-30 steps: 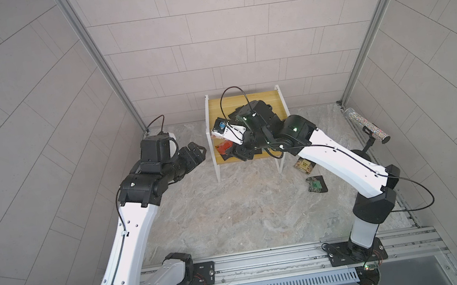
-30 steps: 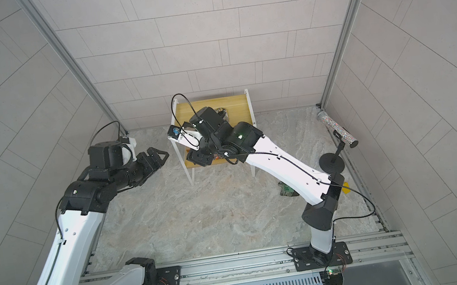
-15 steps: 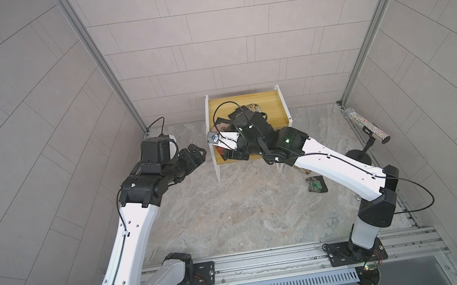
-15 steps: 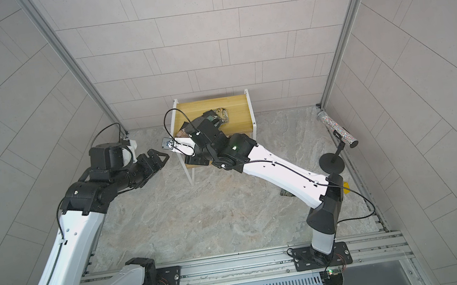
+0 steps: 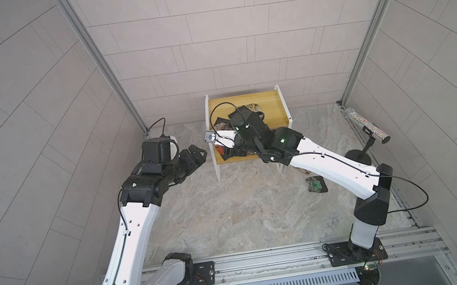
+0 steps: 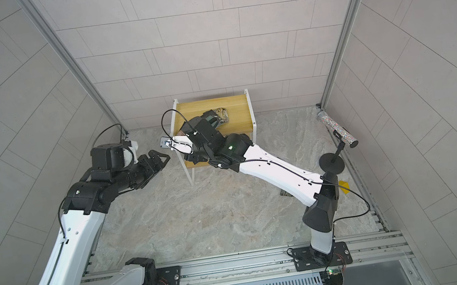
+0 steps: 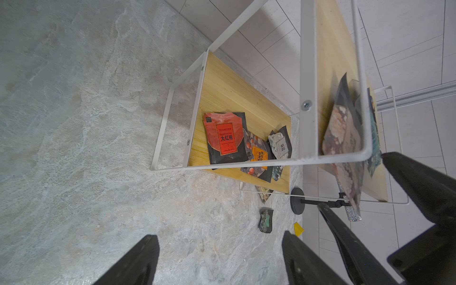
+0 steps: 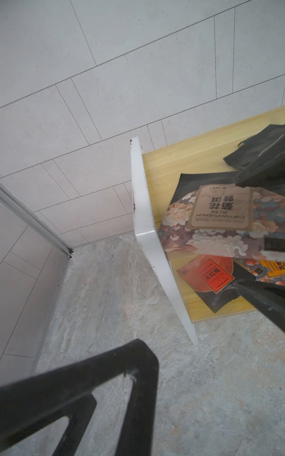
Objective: Remove the tea bags from the shelf
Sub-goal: Pick up the tea bag from the shelf.
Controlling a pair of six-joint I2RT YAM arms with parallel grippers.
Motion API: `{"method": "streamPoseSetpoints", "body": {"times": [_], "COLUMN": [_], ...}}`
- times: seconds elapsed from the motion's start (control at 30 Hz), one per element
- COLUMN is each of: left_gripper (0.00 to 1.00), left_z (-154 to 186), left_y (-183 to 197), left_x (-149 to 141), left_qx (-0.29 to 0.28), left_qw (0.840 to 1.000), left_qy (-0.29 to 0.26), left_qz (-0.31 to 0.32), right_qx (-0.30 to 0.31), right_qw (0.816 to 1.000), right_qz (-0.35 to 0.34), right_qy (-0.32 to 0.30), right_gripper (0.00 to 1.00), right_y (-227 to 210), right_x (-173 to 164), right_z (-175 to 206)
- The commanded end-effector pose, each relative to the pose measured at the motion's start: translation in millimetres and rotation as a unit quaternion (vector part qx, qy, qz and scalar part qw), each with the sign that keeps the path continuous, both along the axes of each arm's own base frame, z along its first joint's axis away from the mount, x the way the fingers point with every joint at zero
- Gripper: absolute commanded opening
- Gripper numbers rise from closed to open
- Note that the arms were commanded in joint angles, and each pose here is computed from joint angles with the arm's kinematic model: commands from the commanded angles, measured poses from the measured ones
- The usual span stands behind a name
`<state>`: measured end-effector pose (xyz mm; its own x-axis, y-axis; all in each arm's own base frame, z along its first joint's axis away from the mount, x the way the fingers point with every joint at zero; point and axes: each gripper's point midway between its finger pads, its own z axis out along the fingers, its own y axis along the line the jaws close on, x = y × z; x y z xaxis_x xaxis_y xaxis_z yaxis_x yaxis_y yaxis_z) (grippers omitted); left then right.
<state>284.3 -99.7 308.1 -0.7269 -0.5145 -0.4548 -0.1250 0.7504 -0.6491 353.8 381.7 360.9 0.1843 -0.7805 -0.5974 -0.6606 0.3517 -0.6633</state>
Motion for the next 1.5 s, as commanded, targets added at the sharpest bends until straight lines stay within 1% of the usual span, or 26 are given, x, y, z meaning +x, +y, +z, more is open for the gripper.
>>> {"method": "streamPoseSetpoints", "body": {"times": [0.0,0.13,0.27,0.37,0.47,0.63,0.7,0.87,1.07,1.2,1.33,1.47], "left_gripper": [0.86,0.86,0.86,0.86,0.86,0.86,0.86,0.86,0.86,0.86,0.86,0.86], "left_z": [-1.7,-3.8,-4.3,-5.5,-5.7,-6.4,-6.6,-6.8,-7.1,-6.8,-6.8,-7.8], "left_y": [2.5,2.9,3.5,3.4,3.2,2.6,2.4,2.1,2.1,2.2,2.1,2.2], "left_x": [0.5,-0.7,-1.5,-1.6,-1.6,-2.1,-2.1,-2.1,-2.4,-1.0,0.1,0.7], "left_qx": [-0.002,-0.003,-0.004,-0.004,-0.004,-0.006,-0.007,-0.018,-0.019,-0.019,-0.019,-0.019], "left_qw": [1.0,1.0,1.0,1.0,1.0,1.0,1.0,1.0,1.0,1.0,1.0,1.0], "left_qy": [-0.002,0.0,0.0,0.001,0.0,0.0,0.0,0.006,0.007,0.007,0.006,0.008], "left_qz": [0.004,0.004,0.005,0.005,0.004,0.002,0.002,0.01,0.011,0.013,0.013,0.013], "right_qx": [0.005,0.001,-0.005,-0.01,-0.01,-0.009,-0.006,0.002,0.011,0.023,0.042,0.044], "right_qw": [1.0,1.0,1.0,1.0,1.0,1.0,1.0,0.999,0.999,0.997,0.995,0.993], "right_qz": [-0.007,-0.011,-0.018,-0.022,-0.025,-0.027,-0.027,-0.03,-0.045,-0.06,-0.064,-0.067], "right_qy": [-0.006,-0.004,-0.002,0.0,-0.002,-0.004,-0.004,-0.011,-0.028,-0.051,-0.069,-0.082], "right_gripper": [0.63,0.57,0.45,0.4,0.35,0.22,0.2,0.11,0.05,0.02,0.0,0.01], "right_y": [2.1,2.4,0.8,-0.7,-2.4,-4.7,-5.4,-7.8,-16.8,-25.2,-32.5,-38.8], "right_x": [3.0,4.7,6.5,7.1,7.1,6.0,5.7,4.4,4.8,5.6,2.2,-1.2], "right_z": [6.4,2.9,-1.7,-4.8,-2.8,0.3,2.1,11.8,27.6,42.6,59.2,69.1]}}
